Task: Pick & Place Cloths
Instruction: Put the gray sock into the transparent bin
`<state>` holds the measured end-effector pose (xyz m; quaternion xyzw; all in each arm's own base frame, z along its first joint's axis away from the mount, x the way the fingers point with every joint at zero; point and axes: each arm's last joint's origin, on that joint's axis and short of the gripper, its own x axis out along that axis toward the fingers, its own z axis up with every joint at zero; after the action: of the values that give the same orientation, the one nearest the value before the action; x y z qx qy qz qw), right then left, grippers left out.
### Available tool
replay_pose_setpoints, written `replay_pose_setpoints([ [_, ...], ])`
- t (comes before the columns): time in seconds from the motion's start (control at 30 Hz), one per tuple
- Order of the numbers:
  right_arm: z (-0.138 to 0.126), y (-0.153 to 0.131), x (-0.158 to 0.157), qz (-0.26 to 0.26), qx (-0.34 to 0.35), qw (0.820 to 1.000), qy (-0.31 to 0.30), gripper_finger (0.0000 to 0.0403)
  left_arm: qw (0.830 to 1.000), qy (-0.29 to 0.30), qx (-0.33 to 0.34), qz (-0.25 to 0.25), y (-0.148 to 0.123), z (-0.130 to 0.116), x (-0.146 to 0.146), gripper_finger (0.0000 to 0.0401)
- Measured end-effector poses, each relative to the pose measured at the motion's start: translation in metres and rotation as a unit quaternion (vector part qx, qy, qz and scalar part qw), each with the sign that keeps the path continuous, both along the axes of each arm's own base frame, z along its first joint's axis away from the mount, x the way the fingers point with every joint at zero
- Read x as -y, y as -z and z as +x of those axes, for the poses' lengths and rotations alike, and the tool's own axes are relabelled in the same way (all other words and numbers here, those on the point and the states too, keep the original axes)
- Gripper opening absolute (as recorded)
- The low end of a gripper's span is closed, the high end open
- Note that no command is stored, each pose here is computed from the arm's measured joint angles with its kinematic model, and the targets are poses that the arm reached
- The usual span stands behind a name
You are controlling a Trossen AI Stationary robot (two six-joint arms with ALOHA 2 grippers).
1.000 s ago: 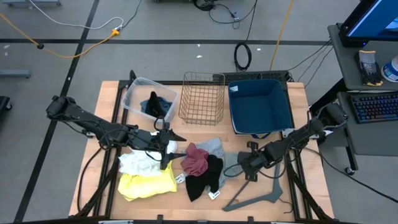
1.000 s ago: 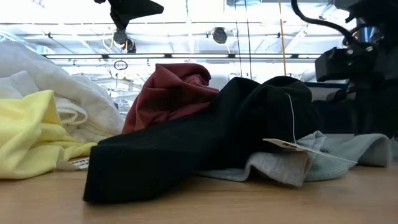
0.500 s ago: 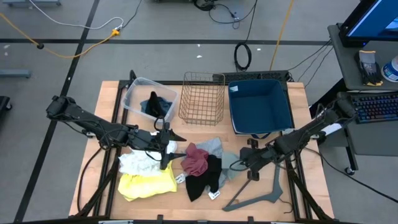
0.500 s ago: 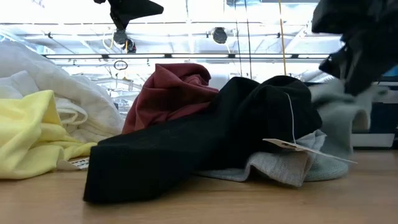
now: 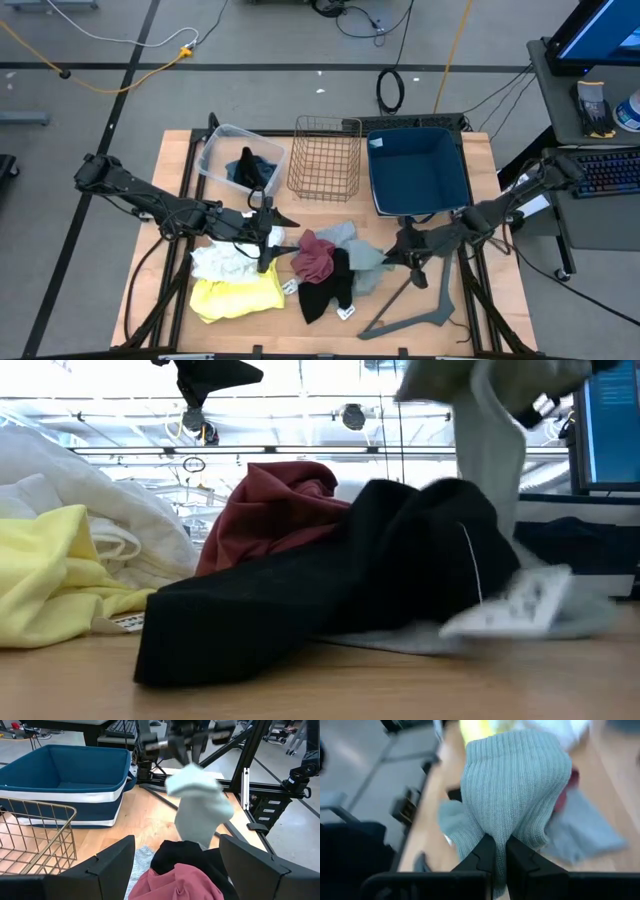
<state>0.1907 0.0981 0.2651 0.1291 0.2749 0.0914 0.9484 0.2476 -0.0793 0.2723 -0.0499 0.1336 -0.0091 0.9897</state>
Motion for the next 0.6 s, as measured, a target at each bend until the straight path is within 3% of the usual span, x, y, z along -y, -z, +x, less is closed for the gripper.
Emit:
replay_pose_setpoints([
  [0.3,-0.001,-0.029,0.001,-0.003,0.133,0.991,-0.026,0.001,1.0,-0.001,0.004,-0.005,-0.001,0.0,0.0,0.0294],
  [0.6,0.003,-0.052,0.002,-0.029,0.262,0.964,-0.037,0.001,0.999,0.008,0.041,-0.017,-0.008,0.002,0.001,0.0294],
])
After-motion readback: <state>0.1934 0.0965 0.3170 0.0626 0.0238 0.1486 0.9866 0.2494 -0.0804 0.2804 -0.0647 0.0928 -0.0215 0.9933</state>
